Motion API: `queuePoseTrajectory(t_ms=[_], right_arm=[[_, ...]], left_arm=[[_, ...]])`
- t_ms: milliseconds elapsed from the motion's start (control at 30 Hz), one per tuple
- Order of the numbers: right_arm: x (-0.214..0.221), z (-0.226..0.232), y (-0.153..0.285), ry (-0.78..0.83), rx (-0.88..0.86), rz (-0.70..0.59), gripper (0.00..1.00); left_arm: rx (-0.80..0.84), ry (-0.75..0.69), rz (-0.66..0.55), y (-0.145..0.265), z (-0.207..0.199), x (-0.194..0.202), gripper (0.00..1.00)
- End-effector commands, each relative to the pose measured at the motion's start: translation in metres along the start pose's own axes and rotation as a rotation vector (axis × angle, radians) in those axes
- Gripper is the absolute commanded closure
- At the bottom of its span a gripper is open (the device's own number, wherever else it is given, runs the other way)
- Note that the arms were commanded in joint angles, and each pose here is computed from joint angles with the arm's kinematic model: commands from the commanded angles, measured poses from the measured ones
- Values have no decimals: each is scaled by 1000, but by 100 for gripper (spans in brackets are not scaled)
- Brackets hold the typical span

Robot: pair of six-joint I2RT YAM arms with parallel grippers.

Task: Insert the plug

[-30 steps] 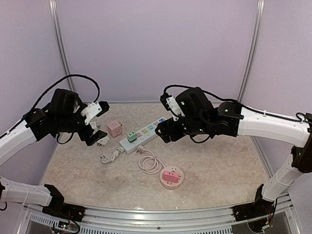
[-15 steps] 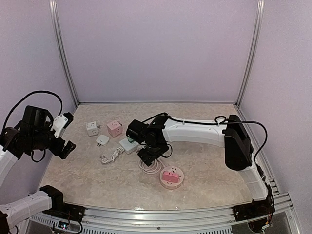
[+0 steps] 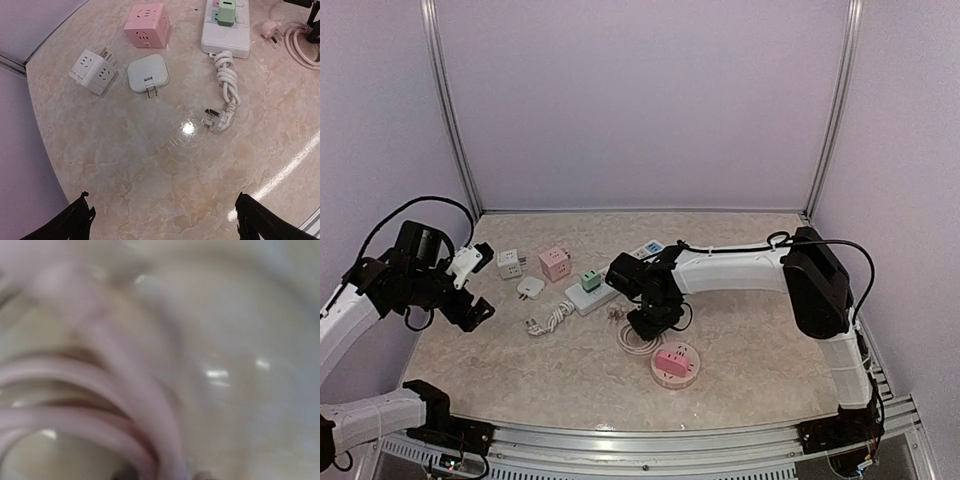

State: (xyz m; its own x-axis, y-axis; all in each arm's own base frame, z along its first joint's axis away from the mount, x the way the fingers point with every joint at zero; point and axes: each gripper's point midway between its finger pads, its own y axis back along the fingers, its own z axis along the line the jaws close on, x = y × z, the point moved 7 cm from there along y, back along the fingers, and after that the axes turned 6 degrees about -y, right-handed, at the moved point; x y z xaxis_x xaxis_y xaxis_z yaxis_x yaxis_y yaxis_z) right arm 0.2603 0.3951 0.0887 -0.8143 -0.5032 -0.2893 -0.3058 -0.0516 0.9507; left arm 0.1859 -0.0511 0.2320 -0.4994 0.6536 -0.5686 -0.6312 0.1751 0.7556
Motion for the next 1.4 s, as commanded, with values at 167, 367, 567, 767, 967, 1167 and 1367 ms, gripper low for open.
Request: queuePoseTrajectory(t_ms=[167, 367, 567, 767, 967, 1167, 1367], right_arm=[[40, -87, -16, -160, 89, 69, 64], [57, -124, -24, -165, 150, 89, 64], [63, -144, -19, -177, 166, 89, 63], [57, -163, 8, -210, 193, 31, 53], [50, -170, 41, -245, 149, -56, 34], [36, -171, 66, -280, 112, -130, 23], [26, -162, 80, -309, 52, -172, 23]], left_arm=[[128, -24, -25, -56, 0, -46, 7], [164, -203, 13, -101, -24, -78, 4], [206, -244, 37, -146, -37, -104, 1], [226, -298, 66, -191, -48, -116, 1], [303, -336, 108, -214, -61, -118, 1], [294, -441, 129, -226, -68, -121, 1], [355, -498, 190, -237, -79, -117, 6]])
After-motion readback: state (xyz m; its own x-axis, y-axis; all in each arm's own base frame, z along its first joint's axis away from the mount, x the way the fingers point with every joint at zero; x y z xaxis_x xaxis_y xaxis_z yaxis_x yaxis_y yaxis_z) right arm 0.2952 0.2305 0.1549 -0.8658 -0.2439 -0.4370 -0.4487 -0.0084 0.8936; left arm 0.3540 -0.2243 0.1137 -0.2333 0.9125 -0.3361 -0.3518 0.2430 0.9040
